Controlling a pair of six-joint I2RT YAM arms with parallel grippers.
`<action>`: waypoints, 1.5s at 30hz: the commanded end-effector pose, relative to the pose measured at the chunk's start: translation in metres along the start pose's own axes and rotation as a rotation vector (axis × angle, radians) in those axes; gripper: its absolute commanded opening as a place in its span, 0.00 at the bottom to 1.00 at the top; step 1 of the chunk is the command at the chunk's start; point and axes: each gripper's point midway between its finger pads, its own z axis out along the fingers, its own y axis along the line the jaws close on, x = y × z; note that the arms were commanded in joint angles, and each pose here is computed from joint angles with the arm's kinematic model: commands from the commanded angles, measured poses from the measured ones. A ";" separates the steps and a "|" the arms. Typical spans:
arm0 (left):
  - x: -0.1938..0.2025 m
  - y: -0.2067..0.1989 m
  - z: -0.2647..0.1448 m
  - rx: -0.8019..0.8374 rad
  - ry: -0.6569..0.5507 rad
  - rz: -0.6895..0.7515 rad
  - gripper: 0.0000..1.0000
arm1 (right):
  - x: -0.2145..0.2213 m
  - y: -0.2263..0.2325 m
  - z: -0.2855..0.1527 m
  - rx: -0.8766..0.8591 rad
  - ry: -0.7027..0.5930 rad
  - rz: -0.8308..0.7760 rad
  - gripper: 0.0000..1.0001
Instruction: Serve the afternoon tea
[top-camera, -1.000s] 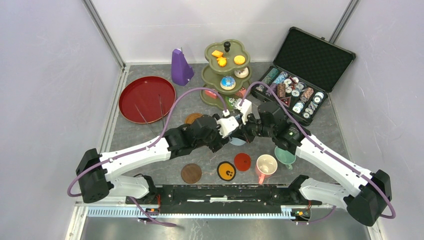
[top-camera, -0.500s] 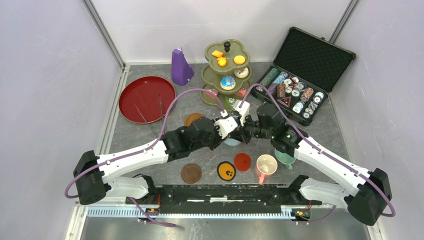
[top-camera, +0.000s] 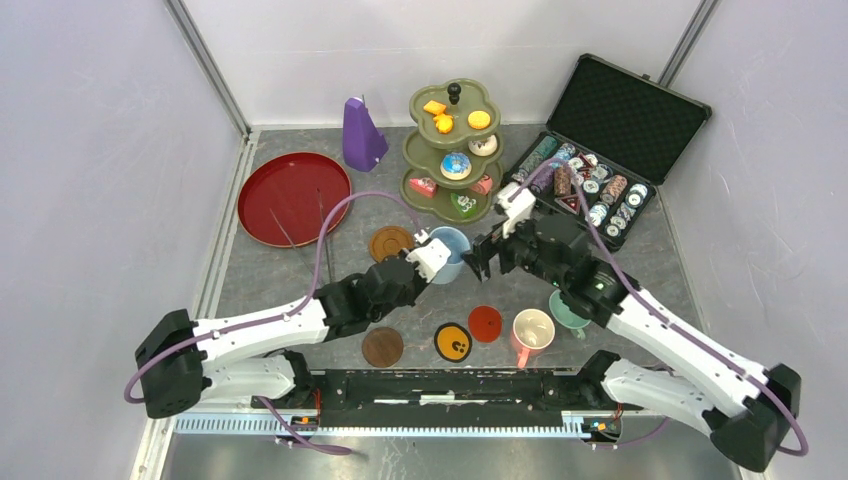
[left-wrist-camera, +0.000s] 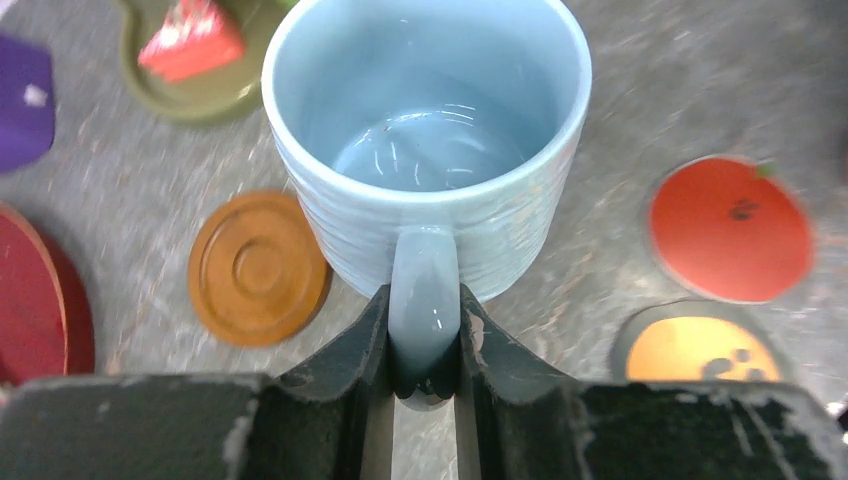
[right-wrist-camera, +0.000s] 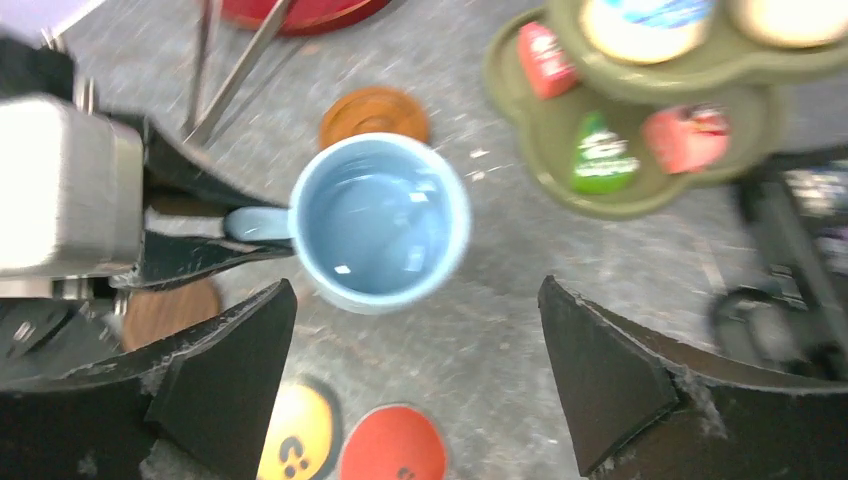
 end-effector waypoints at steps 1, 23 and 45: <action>-0.037 0.053 -0.009 -0.309 -0.230 -0.258 0.02 | -0.061 -0.052 -0.045 0.331 -0.222 0.083 0.98; 0.032 0.148 0.013 -0.680 -0.366 -0.536 0.02 | -0.025 -0.070 -0.073 0.437 -0.171 0.054 0.98; 0.066 0.123 0.034 -0.577 -0.306 -0.499 0.02 | -0.005 -0.066 -0.059 0.409 -0.133 0.077 0.98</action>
